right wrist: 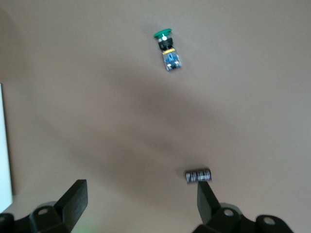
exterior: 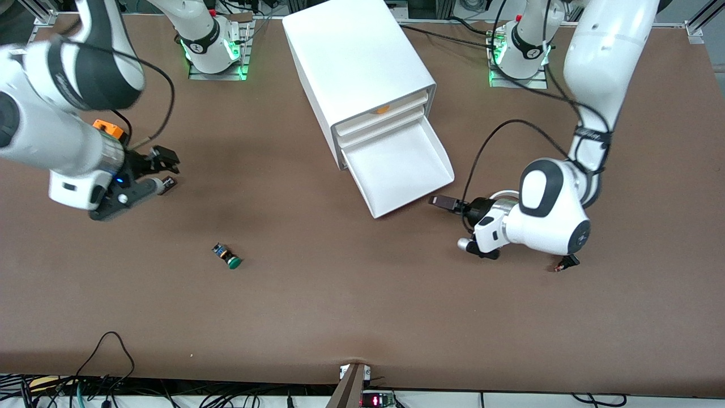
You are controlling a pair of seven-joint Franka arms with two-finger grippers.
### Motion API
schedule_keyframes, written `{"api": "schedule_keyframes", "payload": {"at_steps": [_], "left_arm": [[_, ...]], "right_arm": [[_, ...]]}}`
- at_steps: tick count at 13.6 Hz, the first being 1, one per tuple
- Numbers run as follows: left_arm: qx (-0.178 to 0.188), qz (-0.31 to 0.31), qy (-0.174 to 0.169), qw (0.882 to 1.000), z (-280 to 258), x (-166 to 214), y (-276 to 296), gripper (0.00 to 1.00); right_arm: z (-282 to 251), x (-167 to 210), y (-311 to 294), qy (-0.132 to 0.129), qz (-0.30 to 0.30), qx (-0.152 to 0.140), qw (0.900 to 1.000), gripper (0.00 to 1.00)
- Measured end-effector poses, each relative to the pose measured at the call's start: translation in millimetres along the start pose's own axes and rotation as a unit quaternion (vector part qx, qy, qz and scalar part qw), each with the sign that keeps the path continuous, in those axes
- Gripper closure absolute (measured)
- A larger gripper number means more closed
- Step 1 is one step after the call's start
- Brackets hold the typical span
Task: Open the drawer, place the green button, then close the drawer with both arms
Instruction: 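Reach the right gripper to the green button while the left gripper withdraws, then grasp the green button with the right gripper and lift it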
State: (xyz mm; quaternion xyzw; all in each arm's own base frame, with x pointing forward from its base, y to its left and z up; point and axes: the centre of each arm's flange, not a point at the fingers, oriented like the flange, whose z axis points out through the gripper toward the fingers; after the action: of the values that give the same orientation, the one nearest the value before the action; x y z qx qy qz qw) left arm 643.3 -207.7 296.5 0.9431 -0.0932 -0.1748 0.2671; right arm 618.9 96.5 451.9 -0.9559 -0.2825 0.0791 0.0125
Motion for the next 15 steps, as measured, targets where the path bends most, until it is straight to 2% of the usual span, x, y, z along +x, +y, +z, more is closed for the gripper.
{"api": "schedule_keyframes", "payload": {"at_steps": [2, 3, 5, 8, 11, 15], "left_arm": [[0.092, 0.006, 0.013, 0.996, -48, -22, 19, 0.0], [0.126, 0.009, 0.017, 0.992, -71, -35, 25, 0.0], [0.167, 0.003, 0.032, 0.985, -118, -58, 22, 0.0], [0.185, -0.036, 0.057, 0.98, -188, -94, -15, 0.0], [0.197, -0.08, 0.066, 0.975, -245, -134, -65, 0.0], [0.199, -0.1, 0.065, 0.973, -271, -162, -77, 0.0]], "right_arm": [[31, 17, 8, 0.009, -0.047, -0.004, 0.999, 0.0], [47, 25, 11, 0.016, -0.07, -0.008, 0.997, 0.0], [79, 40, 17, 0.029, -0.109, -0.015, 0.994, 0.0], [128, 62, 16, 0.046, -0.135, -0.027, 0.989, 0.0], [182, 72, 8, 0.072, -0.149, -0.043, 0.985, 0.0], [215, 80, 10, 0.098, -0.166, -0.061, 0.979, 0.0]]}}
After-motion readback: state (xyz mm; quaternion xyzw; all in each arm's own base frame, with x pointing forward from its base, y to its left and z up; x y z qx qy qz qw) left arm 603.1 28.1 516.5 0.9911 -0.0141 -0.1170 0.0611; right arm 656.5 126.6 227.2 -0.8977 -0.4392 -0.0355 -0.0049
